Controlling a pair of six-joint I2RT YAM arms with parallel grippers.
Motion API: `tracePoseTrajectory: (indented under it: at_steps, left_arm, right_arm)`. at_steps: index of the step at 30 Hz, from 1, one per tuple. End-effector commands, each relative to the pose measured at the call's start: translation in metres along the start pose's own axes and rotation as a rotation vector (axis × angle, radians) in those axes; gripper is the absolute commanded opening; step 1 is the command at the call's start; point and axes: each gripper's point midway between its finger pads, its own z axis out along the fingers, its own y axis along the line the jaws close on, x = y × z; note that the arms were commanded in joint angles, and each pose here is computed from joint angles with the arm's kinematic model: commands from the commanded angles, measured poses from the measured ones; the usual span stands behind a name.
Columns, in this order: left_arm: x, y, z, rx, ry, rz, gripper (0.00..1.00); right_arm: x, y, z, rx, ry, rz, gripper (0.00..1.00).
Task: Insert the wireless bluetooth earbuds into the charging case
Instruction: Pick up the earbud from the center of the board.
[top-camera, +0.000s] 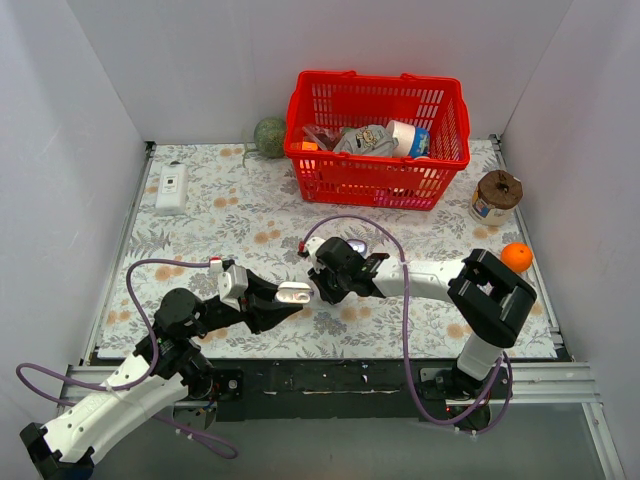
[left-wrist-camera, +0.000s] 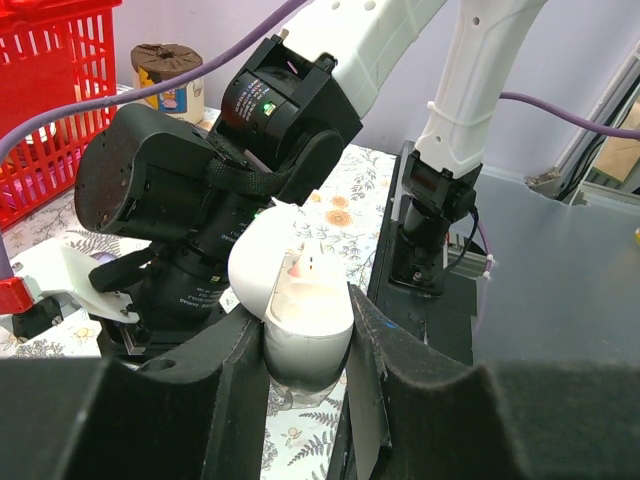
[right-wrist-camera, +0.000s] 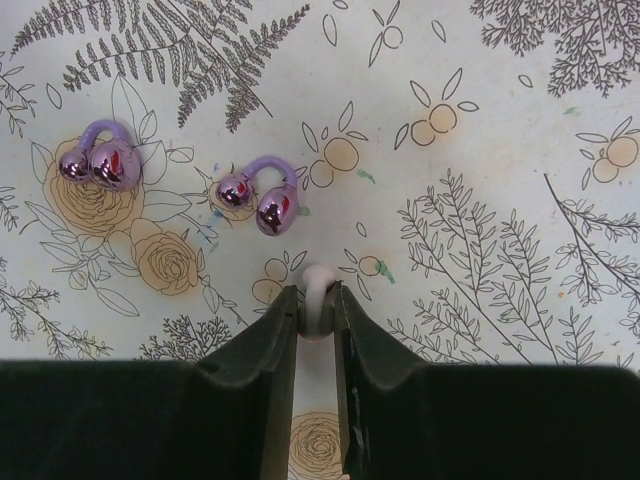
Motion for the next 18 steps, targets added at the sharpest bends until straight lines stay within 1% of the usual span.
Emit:
tracePoseTrajectory:
  at_steps: [1, 5, 7, 8, 9, 11, 12, 13, 14, 18]
  left_arm:
    - [-0.003, 0.0, 0.001, -0.002, -0.013, 0.002, 0.0]
    - [-0.003, 0.0, 0.001, 0.0, -0.014, 0.0, 0.0]
    - [-0.003, 0.0, 0.001, -0.001, -0.013, -0.002, 0.0]
    - [-0.004, -0.001, 0.001, 0.0, -0.015, -0.001, 0.0]
    - [-0.003, 0.0, 0.001, -0.001, -0.013, -0.002, 0.0]
    - [-0.005, -0.001, 0.0, 0.0, -0.014, 0.0, 0.0]
    - [-0.005, -0.001, 0.0, 0.002, -0.012, 0.005, 0.0]
    - [-0.006, -0.002, 0.001, 0.007, -0.012, 0.009, 0.0]
    - [-0.006, -0.002, 0.001, 0.006, -0.008, 0.01, 0.0]
    - [-0.007, -0.005, 0.005, 0.039, -0.002, 0.018, 0.0]
  right_arm:
    - [-0.001, -0.007, -0.002, 0.03, -0.007, 0.011, 0.22]
    - [-0.003, -0.009, -0.006, 0.04, -0.018, 0.012, 0.16]
    - [-0.009, -0.01, -0.011, 0.048, -0.036, 0.012, 0.05]
    - [-0.012, -0.01, -0.015, 0.054, -0.041, 0.015, 0.01]
    - [-0.01, -0.012, -0.02, 0.063, -0.029, 0.019, 0.01]
    - [-0.027, -0.013, -0.043, 0.07, -0.084, 0.021, 0.01]
    - [-0.025, -0.015, -0.054, 0.073, -0.078, 0.02, 0.01]
    - [-0.041, -0.012, -0.079, 0.059, -0.145, 0.013, 0.01]
    - [-0.046, -0.009, -0.093, 0.047, -0.167, 0.0, 0.01]
    - [-0.064, 0.022, -0.169, -0.121, -0.288, -0.133, 0.01]
